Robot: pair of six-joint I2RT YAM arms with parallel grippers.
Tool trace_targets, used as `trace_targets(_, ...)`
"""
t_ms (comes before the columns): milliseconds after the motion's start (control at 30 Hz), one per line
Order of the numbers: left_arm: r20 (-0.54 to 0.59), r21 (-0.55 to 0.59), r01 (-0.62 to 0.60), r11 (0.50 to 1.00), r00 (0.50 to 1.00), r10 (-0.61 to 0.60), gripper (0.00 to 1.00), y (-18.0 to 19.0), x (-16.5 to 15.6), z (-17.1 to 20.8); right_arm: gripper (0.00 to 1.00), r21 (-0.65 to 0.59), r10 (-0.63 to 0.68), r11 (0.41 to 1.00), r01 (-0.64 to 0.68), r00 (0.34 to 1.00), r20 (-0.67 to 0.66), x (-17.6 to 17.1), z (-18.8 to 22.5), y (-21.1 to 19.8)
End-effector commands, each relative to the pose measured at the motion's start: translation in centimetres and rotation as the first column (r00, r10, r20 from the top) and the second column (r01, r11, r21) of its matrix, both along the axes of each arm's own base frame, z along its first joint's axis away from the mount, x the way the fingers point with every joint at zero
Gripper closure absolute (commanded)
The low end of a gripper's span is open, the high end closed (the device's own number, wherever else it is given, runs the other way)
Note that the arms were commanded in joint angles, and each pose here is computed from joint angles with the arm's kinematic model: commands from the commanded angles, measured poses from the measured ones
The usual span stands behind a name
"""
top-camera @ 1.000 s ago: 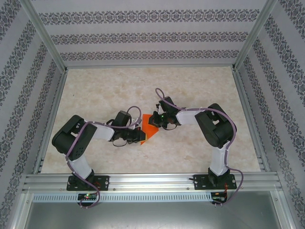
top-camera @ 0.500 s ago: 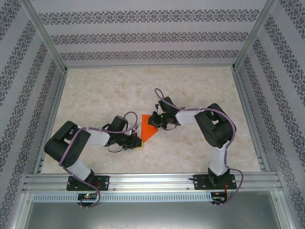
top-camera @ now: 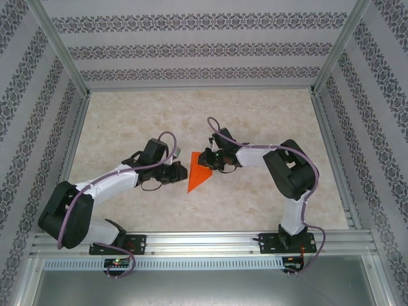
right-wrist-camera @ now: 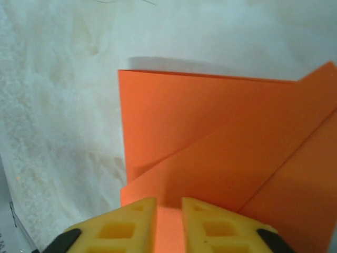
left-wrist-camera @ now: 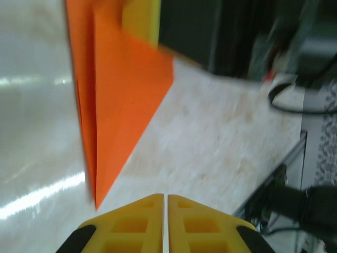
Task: Fold a paper plane with a square sheet of paper (pick it up from the middle)
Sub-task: Fourth fold the wing at the center of the table.
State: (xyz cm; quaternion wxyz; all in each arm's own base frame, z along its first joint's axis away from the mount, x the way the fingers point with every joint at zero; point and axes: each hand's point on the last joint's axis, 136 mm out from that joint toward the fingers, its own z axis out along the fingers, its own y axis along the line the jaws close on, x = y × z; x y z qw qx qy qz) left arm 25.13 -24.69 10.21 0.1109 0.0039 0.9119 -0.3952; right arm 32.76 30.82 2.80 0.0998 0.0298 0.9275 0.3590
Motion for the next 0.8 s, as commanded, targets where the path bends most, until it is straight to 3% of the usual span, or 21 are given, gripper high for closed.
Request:
trace_targets(0, 0.018, 0.111, -0.028, 0.993, 0.999, 0.026, 0.89, 1.2, 2.0, -1.2, 0.74, 0.004, -0.03, 1.0, 0.029, 0.993, 0.113, 1.5, 4.2, -0.7)
trace_targets(167, 0.022, 0.081, -0.01, 0.997, 1.0, 0.008, 0.87, -0.4, 4.1, -1.7, 0.68, -0.077, -0.105, 0.991, 0.113, 0.989, 0.108, 0.9, 4.2, -3.8)
trace_targets(300, -0.003, 0.133, 0.03, 0.991, 1.0, -0.03, 0.82, -0.6, 4.5, -3.1, 0.62, -0.091, -0.148, 0.984, 0.154, 0.987, 0.067, -0.6, 3.0, -5.4)
trace_targets(767, -0.044, 0.229, 0.07, 0.971, 0.997, -0.062, 0.79, -0.6, 5.3, -6.1, 0.61, -0.083, -0.148, 0.986, 0.144, 0.988, -0.047, -4.5, -0.4, -3.7)
